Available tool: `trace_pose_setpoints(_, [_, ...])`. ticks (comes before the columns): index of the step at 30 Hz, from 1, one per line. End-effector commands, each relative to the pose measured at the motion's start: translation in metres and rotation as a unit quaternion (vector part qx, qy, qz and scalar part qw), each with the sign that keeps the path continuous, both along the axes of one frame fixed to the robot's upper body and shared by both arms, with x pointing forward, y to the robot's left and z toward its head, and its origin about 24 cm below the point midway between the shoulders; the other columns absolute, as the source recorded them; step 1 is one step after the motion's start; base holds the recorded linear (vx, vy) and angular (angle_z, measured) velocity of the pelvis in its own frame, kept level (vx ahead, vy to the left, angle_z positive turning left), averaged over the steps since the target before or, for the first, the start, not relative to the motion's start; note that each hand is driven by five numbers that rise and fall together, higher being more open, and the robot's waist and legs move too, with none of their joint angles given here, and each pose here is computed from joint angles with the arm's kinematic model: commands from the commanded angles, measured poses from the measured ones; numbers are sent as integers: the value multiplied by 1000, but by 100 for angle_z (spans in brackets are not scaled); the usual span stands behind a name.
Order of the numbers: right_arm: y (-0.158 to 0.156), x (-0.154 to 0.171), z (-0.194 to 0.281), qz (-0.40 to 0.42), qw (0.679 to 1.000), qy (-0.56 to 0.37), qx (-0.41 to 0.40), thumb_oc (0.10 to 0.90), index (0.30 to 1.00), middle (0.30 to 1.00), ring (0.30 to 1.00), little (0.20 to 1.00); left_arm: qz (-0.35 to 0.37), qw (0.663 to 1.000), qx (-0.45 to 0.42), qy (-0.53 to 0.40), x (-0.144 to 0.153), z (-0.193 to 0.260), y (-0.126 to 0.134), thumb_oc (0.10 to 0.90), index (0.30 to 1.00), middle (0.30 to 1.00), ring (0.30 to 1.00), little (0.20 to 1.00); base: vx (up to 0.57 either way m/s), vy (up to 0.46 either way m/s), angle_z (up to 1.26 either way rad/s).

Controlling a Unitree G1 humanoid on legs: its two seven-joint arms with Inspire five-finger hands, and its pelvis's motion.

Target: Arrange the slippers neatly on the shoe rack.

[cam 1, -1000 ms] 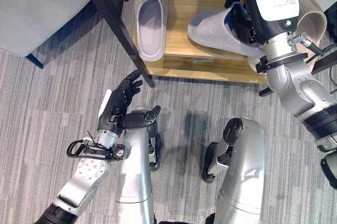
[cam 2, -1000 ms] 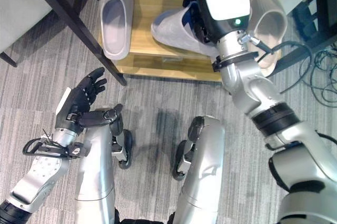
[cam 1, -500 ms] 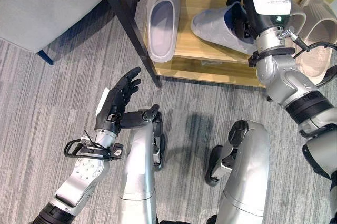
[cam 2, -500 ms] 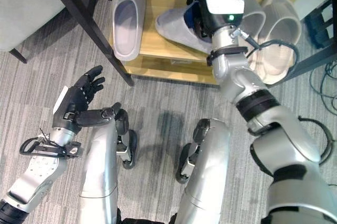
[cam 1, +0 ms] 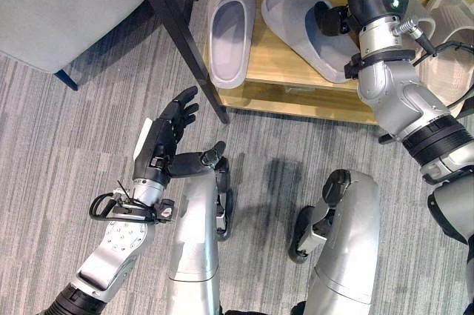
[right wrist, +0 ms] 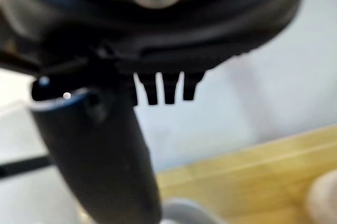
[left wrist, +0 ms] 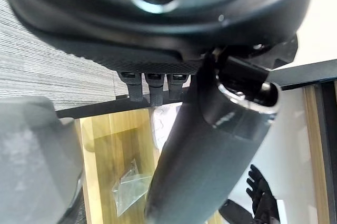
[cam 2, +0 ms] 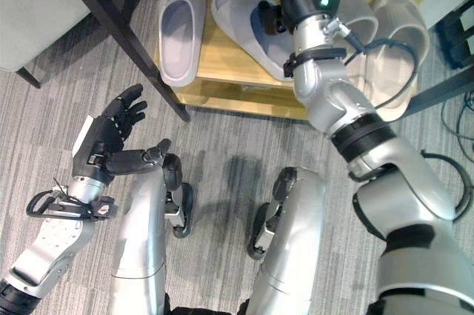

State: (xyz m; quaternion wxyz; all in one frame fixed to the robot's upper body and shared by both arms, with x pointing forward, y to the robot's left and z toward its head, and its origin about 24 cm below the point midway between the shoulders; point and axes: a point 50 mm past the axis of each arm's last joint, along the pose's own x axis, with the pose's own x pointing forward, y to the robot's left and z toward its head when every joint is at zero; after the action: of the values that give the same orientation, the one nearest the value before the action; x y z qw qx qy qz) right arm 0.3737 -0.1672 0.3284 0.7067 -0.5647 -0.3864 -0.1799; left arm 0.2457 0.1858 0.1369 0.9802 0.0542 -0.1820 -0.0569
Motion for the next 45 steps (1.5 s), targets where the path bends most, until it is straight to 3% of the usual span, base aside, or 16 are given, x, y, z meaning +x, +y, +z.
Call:
trace_pose_setpoints(1, [16, -38, 71, 99, 988, -111, 33, 800, 900, 900, 900, 900, -23, 987, -33, -155, -16, 57, -6, 800, 900, 900, 900, 900, 0, 0, 0])
trace_pose_setpoints(5, [10, -43, 56, 152, 984, -65, 66, 800, 900, 900, 900, 900, -10, 988, -19, -152, -17, 57, 1, 800, 900, 900, 900, 900, -1, 7, -1])
trace_pose_setpoints(10, [8, -43, 52, 157, 983, -56, 72, 800, 900, 900, 900, 900, -9, 988, -14, -151, -18, 57, 2, 800, 900, 900, 900, 900, -1, 3, -1])
trace_pose_setpoints(11, [2, -39, 36, 166, 981, -18, 95, 800, 900, 900, 900, 900, 7, 988, -14, -152, -20, 58, 9, 800, 900, 900, 900, 900, -16, 34, -3])
trace_pose_setpoints(28, [-9, -26, -13, 154, 973, 35, 167, 800, 900, 900, 900, 900, 23, 984, -18, -173, -21, 63, 11, 800, 900, 900, 900, 900, -1, 4, -2])
trace_pose_setpoints(45, [34, -24, -54, 295, 896, 129, 305, 800, 900, 900, 900, 900, 32, 981, -21, -192, -14, 69, 10, 800, 900, 900, 900, 900, 0, -2, -1])
